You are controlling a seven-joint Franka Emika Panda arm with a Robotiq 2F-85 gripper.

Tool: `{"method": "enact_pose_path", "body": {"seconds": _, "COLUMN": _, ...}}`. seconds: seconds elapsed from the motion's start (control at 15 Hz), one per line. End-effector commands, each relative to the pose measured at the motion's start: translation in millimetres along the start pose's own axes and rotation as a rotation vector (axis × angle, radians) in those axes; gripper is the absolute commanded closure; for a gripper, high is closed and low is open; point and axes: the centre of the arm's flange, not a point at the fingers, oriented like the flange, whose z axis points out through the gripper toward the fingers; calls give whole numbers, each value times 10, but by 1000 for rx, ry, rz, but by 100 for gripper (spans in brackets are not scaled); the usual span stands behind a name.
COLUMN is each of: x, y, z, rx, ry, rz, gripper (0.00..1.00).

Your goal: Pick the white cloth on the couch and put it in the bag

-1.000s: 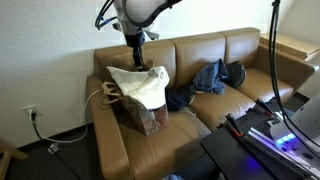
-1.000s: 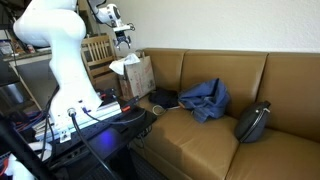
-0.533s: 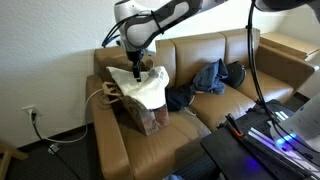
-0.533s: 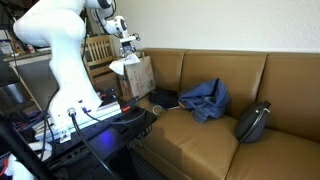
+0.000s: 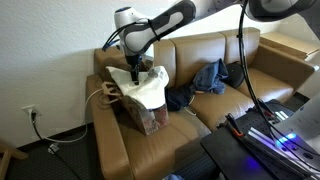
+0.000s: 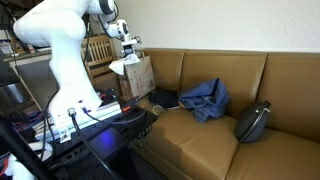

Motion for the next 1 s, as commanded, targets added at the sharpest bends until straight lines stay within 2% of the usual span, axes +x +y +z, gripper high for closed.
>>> {"method": "enact_pose_path", "body": {"seconds": 0.0, "x": 5, "y": -3, "z": -35, "rx": -2, "ry": 4, "rz": 2, "gripper": 25}}
{"method": "enact_pose_path", "body": {"seconds": 0.07, "x": 11, "y": -4, "z": -66, "rx": -17, "ry": -1, "rz": 2, "gripper": 26}}
{"method": "enact_pose_path", "body": {"seconds": 0.2, "x": 95, "y": 153, "z": 230, "rx": -19, "ry": -28, "rz": 16, "gripper": 40}}
{"method": "enact_pose_path", "body": {"seconds": 0.27, "x": 159, "y": 257, "z": 504, "rx": -14, "ry": -40, "rz": 20, "gripper": 47}}
{"method": "enact_pose_path", "body": {"seconds": 0.6, "x": 179, "y": 510, "z": 1272, "rx": -31, "ry": -132, "rz": 46, "gripper": 84}}
{"method": "enact_pose_path", "body": {"seconds": 0.67, "x": 165, "y": 490, "z": 1307, "rx": -20, "ry": -134, "rz": 56, "gripper": 84}}
{"method": "enact_pose_path", "body": {"seconds": 0.73, "x": 165, "y": 460, "z": 1302, "rx": -11, "ry": -130, "rz": 57, "gripper": 47}}
{"method": "enact_pose_path", "body": {"seconds": 0.8, "x": 163, "y": 410, "z": 1231, "rx": 2, "ry": -127, "rz": 49, "gripper": 51}}
{"method": "enact_pose_path", "body": {"seconds": 0.93, "x": 154, "y": 242, "z": 871, "rx": 43, "ry": -128, "rz": -12, "gripper": 45}}
